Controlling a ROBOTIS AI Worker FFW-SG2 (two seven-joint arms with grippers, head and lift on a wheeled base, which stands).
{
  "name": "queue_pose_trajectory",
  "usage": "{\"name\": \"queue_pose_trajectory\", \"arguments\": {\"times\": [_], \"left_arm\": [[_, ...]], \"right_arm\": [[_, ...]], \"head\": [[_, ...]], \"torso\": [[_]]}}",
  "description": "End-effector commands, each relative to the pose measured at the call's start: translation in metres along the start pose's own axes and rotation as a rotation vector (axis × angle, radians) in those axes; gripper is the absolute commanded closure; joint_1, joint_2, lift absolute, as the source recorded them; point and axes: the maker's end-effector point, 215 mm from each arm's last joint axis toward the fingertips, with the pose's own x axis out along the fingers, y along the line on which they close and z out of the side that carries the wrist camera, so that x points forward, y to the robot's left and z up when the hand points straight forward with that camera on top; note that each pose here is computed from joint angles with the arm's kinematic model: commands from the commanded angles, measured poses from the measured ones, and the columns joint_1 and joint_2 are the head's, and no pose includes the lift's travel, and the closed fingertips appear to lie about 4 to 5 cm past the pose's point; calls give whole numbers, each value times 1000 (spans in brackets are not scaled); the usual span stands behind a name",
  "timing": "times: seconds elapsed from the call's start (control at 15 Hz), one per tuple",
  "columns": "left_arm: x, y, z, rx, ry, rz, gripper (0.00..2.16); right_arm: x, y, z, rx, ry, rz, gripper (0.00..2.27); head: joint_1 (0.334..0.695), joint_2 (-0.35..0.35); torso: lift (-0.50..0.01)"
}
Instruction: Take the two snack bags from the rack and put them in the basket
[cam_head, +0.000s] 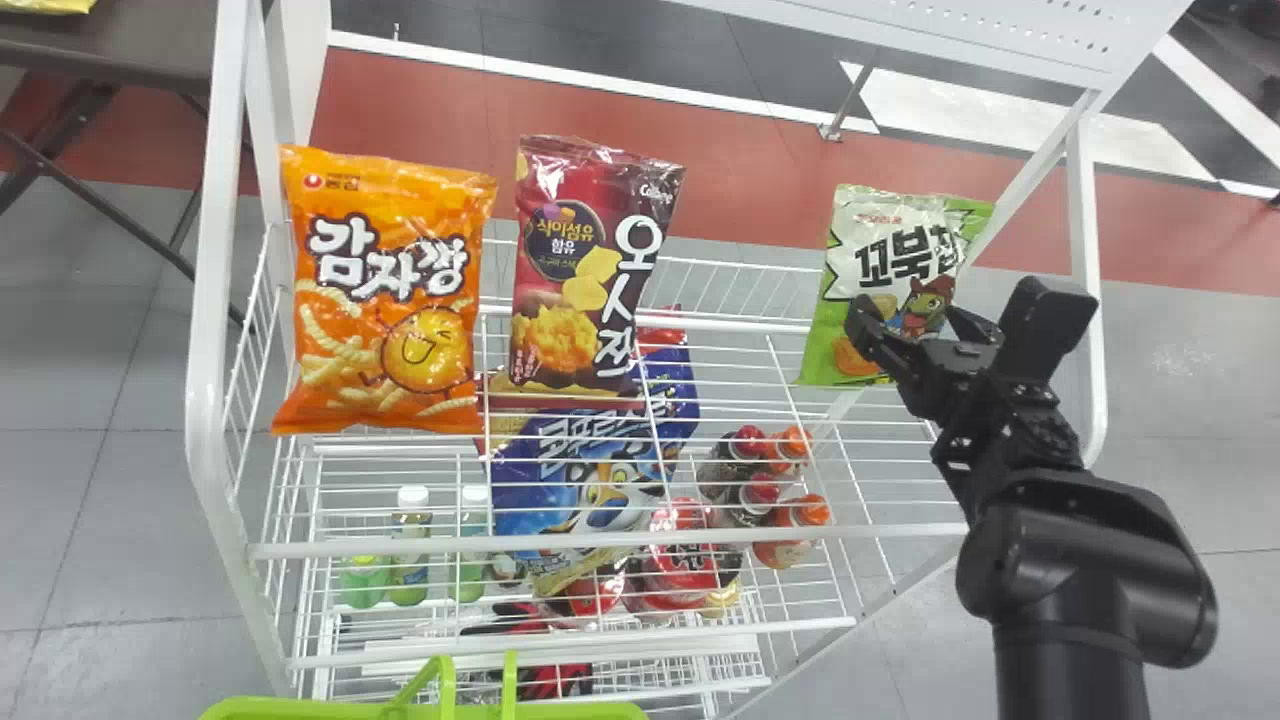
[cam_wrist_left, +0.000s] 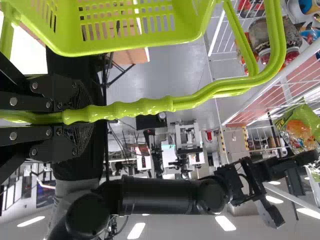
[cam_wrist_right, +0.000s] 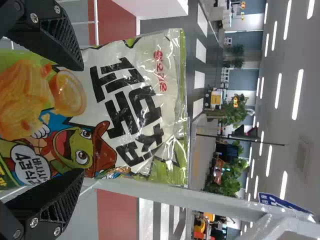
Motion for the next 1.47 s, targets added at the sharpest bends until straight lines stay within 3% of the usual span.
{"name": "queue_pose_trajectory", "arguments": {"times": [0.0, 0.2, 0.33, 0.47, 0.6, 0.67, 0.93, 1.4], "left_arm": [[-1, 2, 0, 0, 0, 8, 1571], [-3, 4, 1, 0, -3, 15, 1571], [-2, 6, 1, 0, -2, 22, 1571], [-2, 9, -2, -9, 1, 29, 1571], [-1, 11, -5, -17, 3, 30, 1571], [-2, 10, -6, -16, 2, 32, 1571], [-2, 11, -10, -19, 4, 40, 1571], [-2, 7, -9, -10, 2, 31, 1571]], "right_arm": [[7, 2, -8, 7, 16, 0, 97], [11, 1, -6, 9, 15, 2, 313], [17, 4, -1, 24, 15, 19, 647], [22, 5, 4, 45, 25, 42, 1571], [23, 10, 6, 51, 19, 57, 2101], [24, 10, 4, 58, 10, 59, 2246], [10, 13, -2, 75, -29, 75, 2250], [-79, 43, 35, 86, -86, 169, 2250]], "head": [[695, -350], [695, -350], [695, -350], [695, -350], [695, -350], [695, -350], [695, -350], [695, -350]], "torso": [[-10], [-10], [-10], [-10], [-10], [-10], [-10], [-10]]}}
